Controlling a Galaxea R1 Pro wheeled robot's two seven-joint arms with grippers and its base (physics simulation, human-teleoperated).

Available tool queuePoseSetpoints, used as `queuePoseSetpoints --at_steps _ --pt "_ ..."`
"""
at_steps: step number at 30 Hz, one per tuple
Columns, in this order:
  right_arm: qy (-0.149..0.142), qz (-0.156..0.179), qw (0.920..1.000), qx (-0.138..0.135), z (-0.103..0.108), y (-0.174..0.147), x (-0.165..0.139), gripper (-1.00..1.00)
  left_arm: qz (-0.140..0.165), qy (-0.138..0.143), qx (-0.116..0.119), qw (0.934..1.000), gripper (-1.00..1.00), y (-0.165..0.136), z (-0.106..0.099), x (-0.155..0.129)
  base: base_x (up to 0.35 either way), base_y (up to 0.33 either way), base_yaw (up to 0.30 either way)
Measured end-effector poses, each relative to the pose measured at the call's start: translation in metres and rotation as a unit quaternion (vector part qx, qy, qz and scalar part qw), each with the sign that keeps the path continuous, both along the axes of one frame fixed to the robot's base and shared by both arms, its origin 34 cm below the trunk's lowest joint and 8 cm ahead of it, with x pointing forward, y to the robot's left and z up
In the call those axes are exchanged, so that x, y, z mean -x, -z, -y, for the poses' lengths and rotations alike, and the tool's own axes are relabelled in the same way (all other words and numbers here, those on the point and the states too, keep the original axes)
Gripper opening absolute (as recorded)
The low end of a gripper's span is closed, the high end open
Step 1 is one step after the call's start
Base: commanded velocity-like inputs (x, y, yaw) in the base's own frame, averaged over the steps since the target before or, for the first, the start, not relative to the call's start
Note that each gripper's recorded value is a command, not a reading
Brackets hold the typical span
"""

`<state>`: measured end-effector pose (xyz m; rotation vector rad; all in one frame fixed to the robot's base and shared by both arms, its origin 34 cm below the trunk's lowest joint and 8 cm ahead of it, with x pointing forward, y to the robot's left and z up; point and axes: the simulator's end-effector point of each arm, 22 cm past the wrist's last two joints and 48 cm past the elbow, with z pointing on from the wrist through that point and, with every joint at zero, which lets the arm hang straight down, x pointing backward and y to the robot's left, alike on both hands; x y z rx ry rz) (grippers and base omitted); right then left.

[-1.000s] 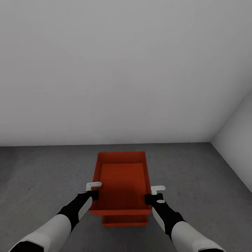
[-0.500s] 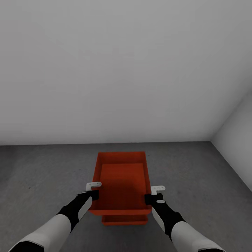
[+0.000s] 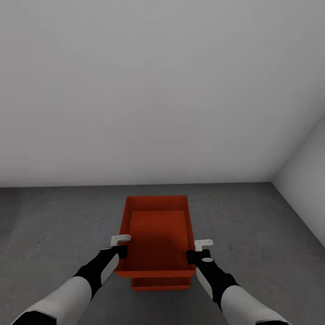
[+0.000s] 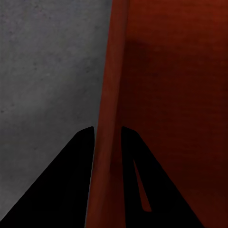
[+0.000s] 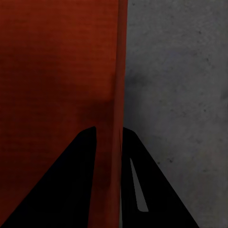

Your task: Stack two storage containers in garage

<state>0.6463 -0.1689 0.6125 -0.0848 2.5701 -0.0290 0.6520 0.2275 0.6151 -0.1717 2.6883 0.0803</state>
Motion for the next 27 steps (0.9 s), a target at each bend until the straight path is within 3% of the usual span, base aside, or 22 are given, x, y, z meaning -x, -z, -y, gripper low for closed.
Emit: queuePoseSetpoints --at_steps 27 --pt "0.001 0.001 1.0 0.0 -0.0001 0.0 -0.0002 -1.0 0.001 0.0 -0.001 1.0 -1.0 -0.0003 -0.0001 -0.0008 -0.035 0.003 0.0"
